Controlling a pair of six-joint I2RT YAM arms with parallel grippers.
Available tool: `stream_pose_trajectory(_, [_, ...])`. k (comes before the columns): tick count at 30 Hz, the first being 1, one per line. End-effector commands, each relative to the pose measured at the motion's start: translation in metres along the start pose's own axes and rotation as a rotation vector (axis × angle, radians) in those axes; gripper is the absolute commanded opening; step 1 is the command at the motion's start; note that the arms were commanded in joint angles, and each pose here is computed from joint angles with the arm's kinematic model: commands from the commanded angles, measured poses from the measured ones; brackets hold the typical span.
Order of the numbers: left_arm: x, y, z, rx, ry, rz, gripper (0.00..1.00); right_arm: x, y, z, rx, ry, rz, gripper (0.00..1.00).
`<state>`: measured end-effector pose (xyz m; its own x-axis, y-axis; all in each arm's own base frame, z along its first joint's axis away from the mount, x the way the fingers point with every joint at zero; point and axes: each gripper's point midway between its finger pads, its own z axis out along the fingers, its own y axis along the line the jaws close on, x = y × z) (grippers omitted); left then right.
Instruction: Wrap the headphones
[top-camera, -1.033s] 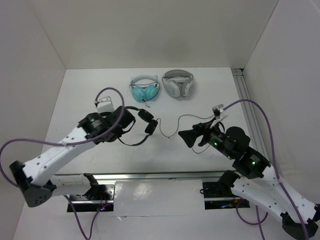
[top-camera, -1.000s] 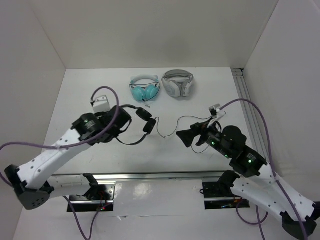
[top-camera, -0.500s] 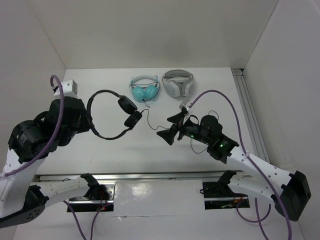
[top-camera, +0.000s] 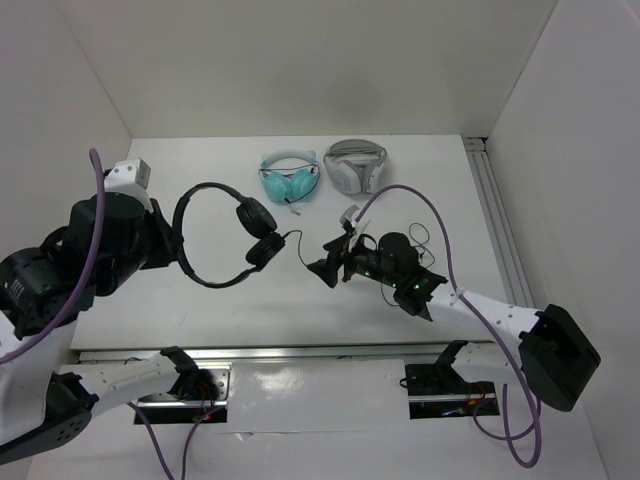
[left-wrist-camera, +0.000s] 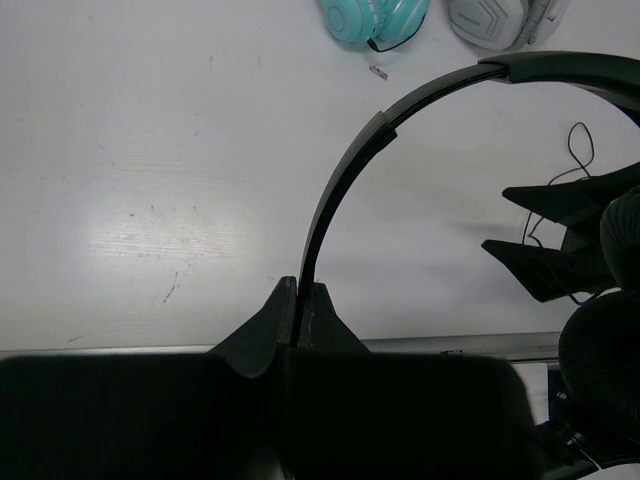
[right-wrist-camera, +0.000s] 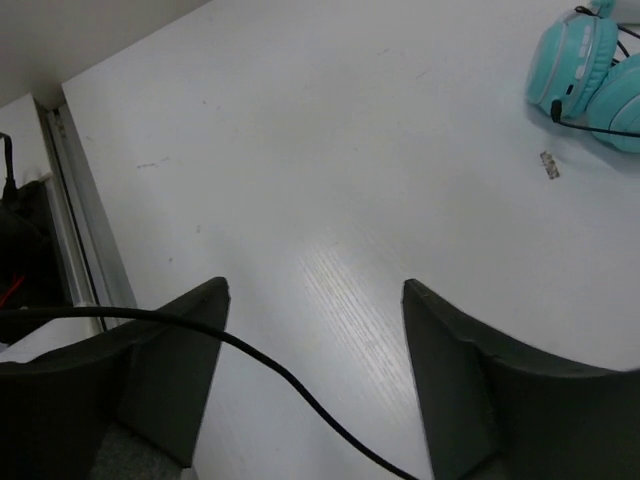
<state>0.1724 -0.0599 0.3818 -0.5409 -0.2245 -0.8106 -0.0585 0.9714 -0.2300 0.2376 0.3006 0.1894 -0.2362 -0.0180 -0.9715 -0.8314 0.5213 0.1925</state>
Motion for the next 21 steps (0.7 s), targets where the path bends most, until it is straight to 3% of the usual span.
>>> stream_pose_trajectory(1, [-0.014,-0.007,-0.016,0.077,-0.052,-0.037,0.00,-0.018,-0.014,0.005,0.035,-0.091,-0.027,0.73])
stream_pose_trajectory(4, [-0.018,-0.003,-0.017,0.057,-0.072,-0.047,0.00,-0.011,-0.018,0.003,0.023,-0.077,-0.011,0.60])
stream_pose_trajectory(5, [-0.018,-0.003,-0.017,0.057,-0.072,-0.047,0.00,-0.003,-0.022,0.001,0.029,-0.060,-0.004,0.41])
stream_pose_trajectory(6, [-0.021,-0.001,-0.019,0.053,-0.082,-0.056,0.00,-0.001,-0.022,0.000,0.028,-0.063,0.004,0.30])
stream_pose_trajectory(7, [-0.021,-0.001,-0.019,0.053,-0.082,-0.056,0.00,0.002,-0.021,-0.001,0.028,-0.062,0.015,0.25])
stream_pose_trajectory(10, [-0.023,0.003,-0.021,0.041,-0.100,-0.070,0.00,0.020,-0.023,-0.002,0.032,-0.036,0.035,0.23])
stream_pose_trajectory(13, [-0.024,0.004,-0.021,0.033,-0.105,-0.071,0.00,0.028,-0.024,-0.005,0.046,-0.027,0.059,0.00])
stream_pose_trajectory(16, [-0.022,0.011,-0.010,-0.031,-0.101,-0.041,0.00,0.023,-0.035,-0.012,0.136,-0.035,0.061,0.00])
stream_pose_trajectory(21, [0.003,0.029,0.034,-0.207,-0.042,0.081,0.00,-0.035,-0.056,-0.054,0.453,-0.159,0.048,0.00])
